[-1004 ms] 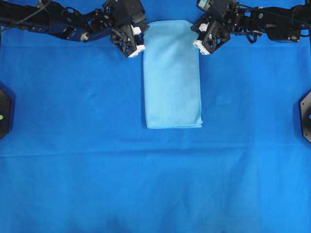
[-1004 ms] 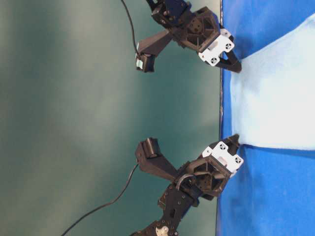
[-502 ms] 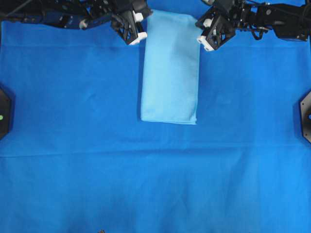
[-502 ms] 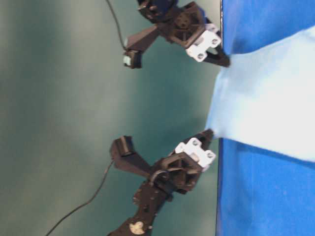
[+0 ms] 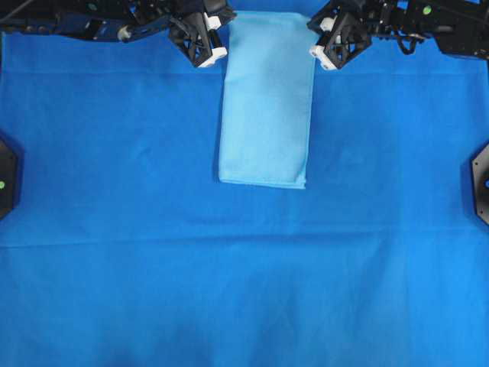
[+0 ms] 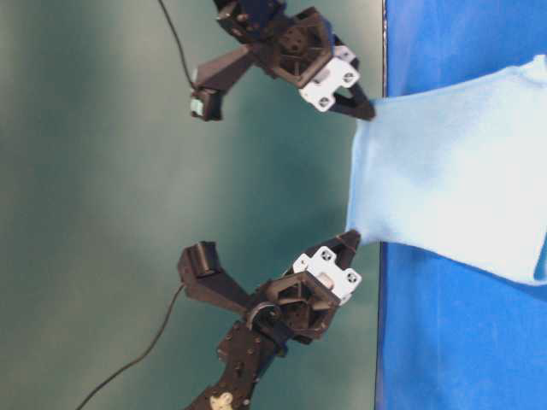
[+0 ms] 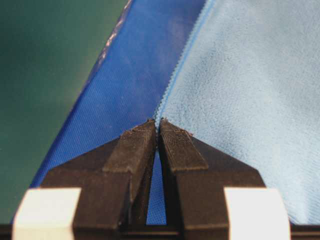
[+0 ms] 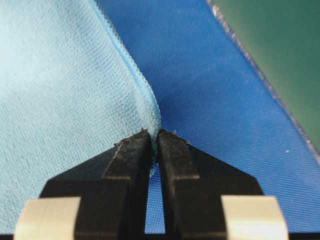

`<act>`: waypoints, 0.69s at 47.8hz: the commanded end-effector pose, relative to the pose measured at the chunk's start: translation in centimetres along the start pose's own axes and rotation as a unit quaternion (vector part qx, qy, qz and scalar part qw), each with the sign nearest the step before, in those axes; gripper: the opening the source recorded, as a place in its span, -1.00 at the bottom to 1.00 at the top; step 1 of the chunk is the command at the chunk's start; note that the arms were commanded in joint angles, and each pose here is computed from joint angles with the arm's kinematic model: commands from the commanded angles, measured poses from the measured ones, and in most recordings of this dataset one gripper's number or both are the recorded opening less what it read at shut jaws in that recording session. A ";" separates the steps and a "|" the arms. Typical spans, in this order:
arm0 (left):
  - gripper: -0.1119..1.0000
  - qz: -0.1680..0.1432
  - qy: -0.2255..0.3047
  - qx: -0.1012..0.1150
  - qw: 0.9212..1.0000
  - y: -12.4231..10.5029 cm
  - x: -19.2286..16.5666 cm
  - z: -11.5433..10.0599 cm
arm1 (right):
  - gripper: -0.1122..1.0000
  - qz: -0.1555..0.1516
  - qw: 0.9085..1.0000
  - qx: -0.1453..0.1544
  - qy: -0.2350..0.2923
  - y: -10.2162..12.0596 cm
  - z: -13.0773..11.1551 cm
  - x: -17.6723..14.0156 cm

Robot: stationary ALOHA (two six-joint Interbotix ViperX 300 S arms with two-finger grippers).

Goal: Fold the light blue towel.
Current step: 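Pull the held corners toward the near end, folding the strip over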

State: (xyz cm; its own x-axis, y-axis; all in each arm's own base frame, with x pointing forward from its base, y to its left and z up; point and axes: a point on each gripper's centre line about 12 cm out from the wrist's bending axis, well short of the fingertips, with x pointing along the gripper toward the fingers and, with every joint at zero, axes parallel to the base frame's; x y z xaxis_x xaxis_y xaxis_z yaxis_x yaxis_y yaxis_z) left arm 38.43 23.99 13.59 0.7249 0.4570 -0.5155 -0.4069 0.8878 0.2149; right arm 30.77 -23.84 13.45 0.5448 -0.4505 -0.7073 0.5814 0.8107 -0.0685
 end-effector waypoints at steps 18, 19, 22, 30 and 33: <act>-0.76 -0.085 -0.006 0.054 0.995 -7.7 -5.9 2.0 | -0.68 0.028 0.998 -0.059 0.024 7.2 -0.1 -5.3; -0.76 -0.091 -0.005 0.057 0.994 -8.2 -6.2 2.0 | -0.68 0.031 0.997 -0.060 0.023 7.5 -0.1 -5.5; -0.76 -0.109 -0.007 0.060 0.992 -9.8 -7.2 1.8 | -0.68 0.043 0.997 -0.062 0.025 8.7 -0.7 -6.1; -0.76 -0.150 0.010 0.063 0.987 -13.3 -8.7 0.6 | -0.68 0.066 0.996 -0.057 0.033 11.1 -2.0 -6.9; -0.76 -0.163 0.019 0.066 0.984 -14.4 -9.1 0.1 | -0.68 0.074 0.995 -0.055 0.035 11.9 -2.3 -7.1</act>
State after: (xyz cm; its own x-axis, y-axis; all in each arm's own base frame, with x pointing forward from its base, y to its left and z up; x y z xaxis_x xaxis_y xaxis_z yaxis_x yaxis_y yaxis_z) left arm 37.69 8.00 14.29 0.7671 0.1646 -0.6201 -0.0961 0.9851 0.1426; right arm 32.19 -10.84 15.23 0.5514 -0.3054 -0.7764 0.4321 0.9006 -0.0473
